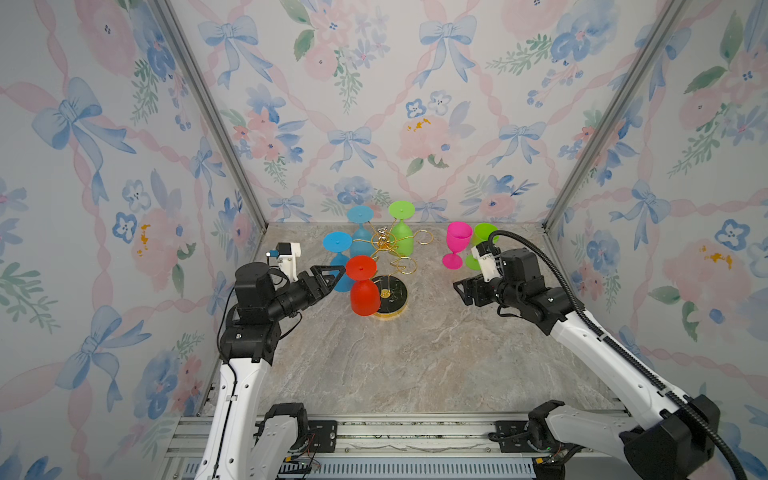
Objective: Take the wine glass off the wine glass rack
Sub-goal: 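Move the left gripper to the foot of the red glass on the rack, then close the left gripper on the red glass's foot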
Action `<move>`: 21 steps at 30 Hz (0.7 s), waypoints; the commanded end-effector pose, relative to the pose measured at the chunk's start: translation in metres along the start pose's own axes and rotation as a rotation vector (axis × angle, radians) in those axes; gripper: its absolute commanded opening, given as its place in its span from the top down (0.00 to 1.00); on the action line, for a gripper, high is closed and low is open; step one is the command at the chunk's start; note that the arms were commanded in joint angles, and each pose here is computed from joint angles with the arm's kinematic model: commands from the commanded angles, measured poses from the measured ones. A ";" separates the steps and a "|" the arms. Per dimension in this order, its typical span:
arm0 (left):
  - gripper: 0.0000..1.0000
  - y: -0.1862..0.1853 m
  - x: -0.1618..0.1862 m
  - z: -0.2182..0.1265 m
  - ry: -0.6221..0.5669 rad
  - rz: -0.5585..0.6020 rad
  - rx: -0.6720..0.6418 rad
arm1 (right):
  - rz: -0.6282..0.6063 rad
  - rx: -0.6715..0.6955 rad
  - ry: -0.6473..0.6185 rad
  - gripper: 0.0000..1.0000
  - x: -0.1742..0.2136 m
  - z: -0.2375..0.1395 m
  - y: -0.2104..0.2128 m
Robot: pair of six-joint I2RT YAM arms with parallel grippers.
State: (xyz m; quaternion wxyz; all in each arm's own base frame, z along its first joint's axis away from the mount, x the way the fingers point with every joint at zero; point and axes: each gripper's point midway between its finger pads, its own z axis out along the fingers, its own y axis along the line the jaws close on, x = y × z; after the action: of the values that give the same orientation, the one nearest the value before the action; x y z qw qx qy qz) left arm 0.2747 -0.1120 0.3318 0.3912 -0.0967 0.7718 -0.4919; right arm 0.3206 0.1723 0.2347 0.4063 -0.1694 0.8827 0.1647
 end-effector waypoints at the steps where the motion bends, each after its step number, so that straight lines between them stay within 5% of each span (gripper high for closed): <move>1: 0.36 -0.003 0.005 0.007 0.019 -0.010 0.032 | 0.003 0.003 -0.014 0.17 0.001 -0.001 0.002; 21: 0.43 0.001 0.010 0.027 0.047 -0.042 0.023 | -0.006 0.036 -0.032 0.16 0.006 -0.014 -0.003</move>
State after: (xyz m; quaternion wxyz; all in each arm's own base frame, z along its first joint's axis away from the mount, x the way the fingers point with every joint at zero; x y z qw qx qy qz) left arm 0.2855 -0.1334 0.3188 0.3607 -0.0982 0.7771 -0.5063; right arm 0.3139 0.1643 0.2361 0.4182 -0.1638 0.8802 0.1532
